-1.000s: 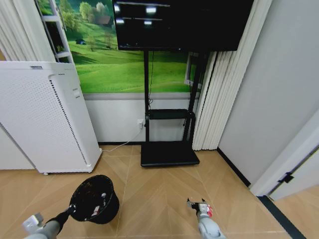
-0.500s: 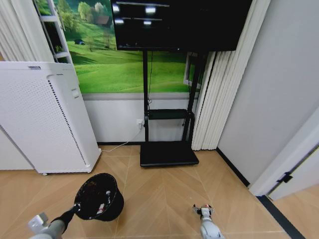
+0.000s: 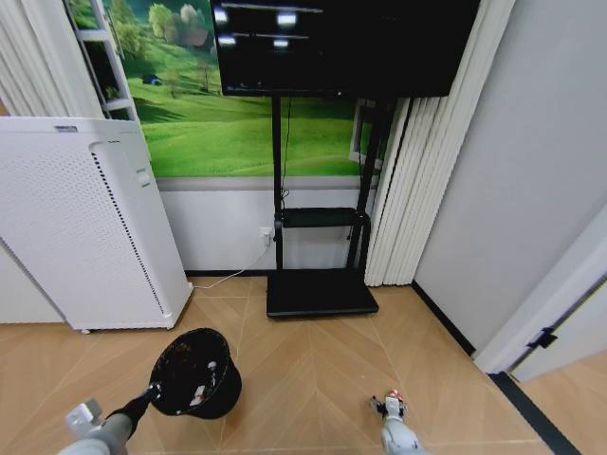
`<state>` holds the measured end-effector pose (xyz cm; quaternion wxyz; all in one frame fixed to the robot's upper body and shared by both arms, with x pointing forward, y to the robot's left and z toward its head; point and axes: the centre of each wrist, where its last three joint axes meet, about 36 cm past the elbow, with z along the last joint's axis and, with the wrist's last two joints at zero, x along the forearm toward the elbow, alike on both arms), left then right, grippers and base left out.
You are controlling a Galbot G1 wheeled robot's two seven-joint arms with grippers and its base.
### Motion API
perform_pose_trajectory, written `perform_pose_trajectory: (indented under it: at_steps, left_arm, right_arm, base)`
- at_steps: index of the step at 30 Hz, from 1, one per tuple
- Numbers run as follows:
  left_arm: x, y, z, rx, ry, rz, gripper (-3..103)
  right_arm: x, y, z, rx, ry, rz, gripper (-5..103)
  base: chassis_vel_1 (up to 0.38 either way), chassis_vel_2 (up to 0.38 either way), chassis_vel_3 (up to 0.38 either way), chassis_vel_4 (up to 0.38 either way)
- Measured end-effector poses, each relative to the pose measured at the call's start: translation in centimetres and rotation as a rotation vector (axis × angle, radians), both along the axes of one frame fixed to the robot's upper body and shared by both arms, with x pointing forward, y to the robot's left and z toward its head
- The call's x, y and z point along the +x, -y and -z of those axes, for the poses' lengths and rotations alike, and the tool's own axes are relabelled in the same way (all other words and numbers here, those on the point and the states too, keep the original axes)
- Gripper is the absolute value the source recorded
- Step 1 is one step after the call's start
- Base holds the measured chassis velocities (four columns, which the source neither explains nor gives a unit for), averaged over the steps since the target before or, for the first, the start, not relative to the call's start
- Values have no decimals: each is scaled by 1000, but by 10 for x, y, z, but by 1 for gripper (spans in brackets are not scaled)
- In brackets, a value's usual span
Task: Pick up the trash bin and place the garbage on the floor into it.
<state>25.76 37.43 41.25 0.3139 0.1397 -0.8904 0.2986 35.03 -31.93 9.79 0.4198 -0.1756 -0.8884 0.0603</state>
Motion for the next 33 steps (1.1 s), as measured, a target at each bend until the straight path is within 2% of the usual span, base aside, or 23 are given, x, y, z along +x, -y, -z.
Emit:
perform_pose_trajectory:
  at_steps: [1,3,5,6,7,8,9,11,13,18,27,28,29,31,32,33]
  left_arm:
    - [0,0,0,0,0,0,4]
    - [0,8,3,-4,-3,5,4]
    - [0,9,4,-4,-3,6,4]
    - [1,10,5,-5,-2,7,4]
    - [3,10,5,-4,0,6,4]
    - [3,10,5,-4,0,6,4]
    - [5,10,5,-2,1,6,4]
    - [6,10,4,-1,3,7,4]
    - [8,11,3,-2,8,9,4]
    - [8,12,4,-5,7,10,4]
    - [9,9,6,-3,1,5,4]
    - [11,9,7,-2,3,10,4]
    - [11,9,7,-2,3,10,4]
    - [18,13,6,-1,10,34,4]
    - [33,21,6,1,22,73,4]
    - [33,21,6,1,22,73,4]
  right_arm:
    - [0,0,0,0,0,0,78]
    - [-4,4,-2,19,1,24,68]
    - [-6,5,-2,21,1,28,68]
    - [-8,7,-2,24,0,34,57]
    - [-10,9,-1,27,0,41,51]
    - [-10,9,-1,27,0,41,51]
    - [-11,10,-1,31,0,47,46]
    - [-12,11,-2,35,0,53,46]
    - [-14,12,-3,44,6,59,26]
    - [-16,12,-9,60,20,67,22]
    - [-17,16,-19,77,46,76,21]
    - [-13,21,-25,72,98,68,20]
    - [-13,21,-25,72,98,68,20]
    - [-9,30,-43,72,168,45,19]
    - [-8,38,-75,88,243,25,19]
    - [-8,38,-75,88,243,25,19]
  base:
    - [0,0,0,0]
    - [0,0,0,0]
    - [0,0,0,0]
    - [0,0,0,0]
    - [0,0,0,0]
    - [0,0,0,0]
    - [0,0,0,0]
    - [0,0,0,0]
    - [0,0,0,0]
    - [0,0,0,0]
    - [0,0,0,0]
    - [0,0,0,0]
    - [0,0,0,0]
    - [0,0,0,0]
    - [0,0,0,0]
    - [0,0,0,0]
